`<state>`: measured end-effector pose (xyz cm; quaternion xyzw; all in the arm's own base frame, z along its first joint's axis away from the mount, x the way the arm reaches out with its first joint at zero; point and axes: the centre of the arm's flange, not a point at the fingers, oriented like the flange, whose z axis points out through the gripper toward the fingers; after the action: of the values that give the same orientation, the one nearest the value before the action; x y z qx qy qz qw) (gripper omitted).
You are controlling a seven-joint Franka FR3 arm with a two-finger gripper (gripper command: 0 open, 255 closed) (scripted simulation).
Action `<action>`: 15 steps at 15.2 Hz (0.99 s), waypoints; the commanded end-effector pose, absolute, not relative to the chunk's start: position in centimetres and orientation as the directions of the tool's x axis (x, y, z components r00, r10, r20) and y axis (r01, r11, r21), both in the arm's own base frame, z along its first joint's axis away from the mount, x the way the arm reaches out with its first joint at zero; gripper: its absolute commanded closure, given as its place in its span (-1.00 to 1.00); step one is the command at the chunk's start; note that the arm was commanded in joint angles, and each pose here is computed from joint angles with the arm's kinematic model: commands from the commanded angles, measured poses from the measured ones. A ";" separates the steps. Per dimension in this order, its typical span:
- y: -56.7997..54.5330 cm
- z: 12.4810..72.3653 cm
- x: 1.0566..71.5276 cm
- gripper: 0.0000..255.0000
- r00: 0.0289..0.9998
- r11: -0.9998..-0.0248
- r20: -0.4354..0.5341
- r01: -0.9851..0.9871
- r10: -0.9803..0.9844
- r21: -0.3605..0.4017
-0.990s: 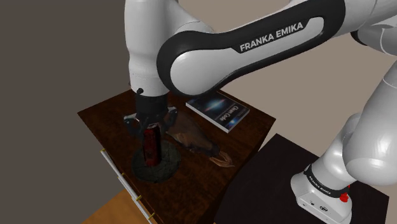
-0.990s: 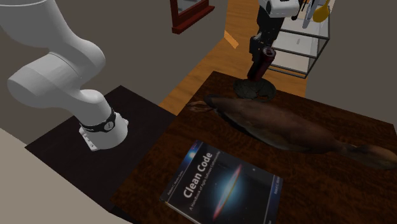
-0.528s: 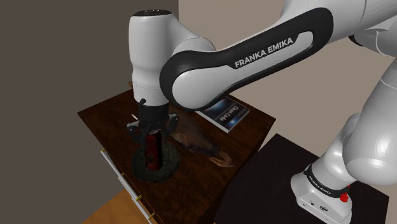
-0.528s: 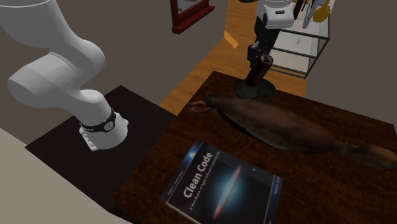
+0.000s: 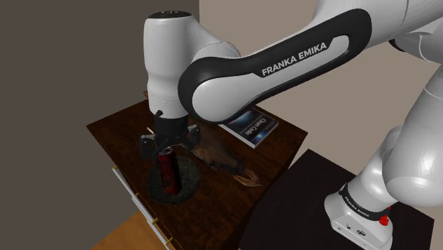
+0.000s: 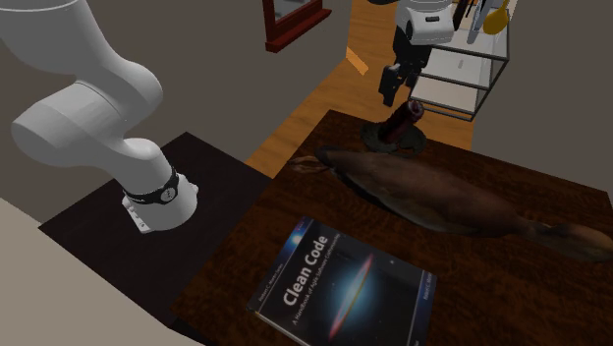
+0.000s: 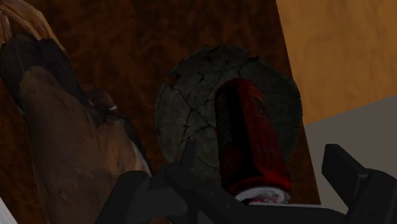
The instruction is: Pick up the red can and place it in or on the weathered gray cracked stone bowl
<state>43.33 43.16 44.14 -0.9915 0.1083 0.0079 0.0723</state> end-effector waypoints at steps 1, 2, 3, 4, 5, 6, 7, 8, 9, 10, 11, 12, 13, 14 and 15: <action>43.2 44.1 43.3 -1.00 0.976 -0.966 -0.031 -0.216 -0.214 -0.142; 43.2 44.1 43.3 -1.00 0.976 -0.966 -0.031 -0.216 -0.214 -0.142; 43.2 44.1 43.3 -1.00 0.976 -0.966 -0.031 -0.216 -0.214 -0.142; 43.0 45.5 43.3 -1.00 0.976 -0.966 -0.031 -0.216 -0.214 -0.142; 42.8 46.8 43.3 -1.00 0.976 -0.966 -0.031 -0.216 -0.214 -0.142; 42.6 48.1 43.3 -1.00 0.976 -0.966 -0.031 -0.216 -0.214 -0.142; 42.4 49.1 43.3 -1.00 0.976 -0.966 -0.031 -0.216 -0.214 -0.142; 42.4 49.1 43.3 -1.00 0.976 -0.966 -0.031 -0.216 -0.214 -0.142; 42.4 49.1 43.3 -1.00 0.976 -0.966 -0.031 -0.216 -0.214 -0.142; 42.4 49.1 43.3 -1.00 0.976 -0.966 -0.031 -0.216 -0.214 -0.142; 42.4 49.1 43.3 -1.00 0.976 -0.966 -0.031 -0.216 -0.214 -0.142; 42.4 49.1 43.3 -1.00 0.976 -0.966 -0.031 -0.216 -0.214 -0.142; 42.4 49.1 43.3 -1.00 0.976 -0.966 -0.031 -0.216 -0.214 -0.142; 42.4 49.1 43.3 -1.00 0.976 -0.966 -0.031 -0.216 -0.214 -0.142; 42.4 49.1 43.3 -1.00 0.976 -0.966 -0.031 -0.216 -0.214 -0.142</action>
<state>43.33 42.43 49.09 -0.9914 0.1083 0.0079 0.0723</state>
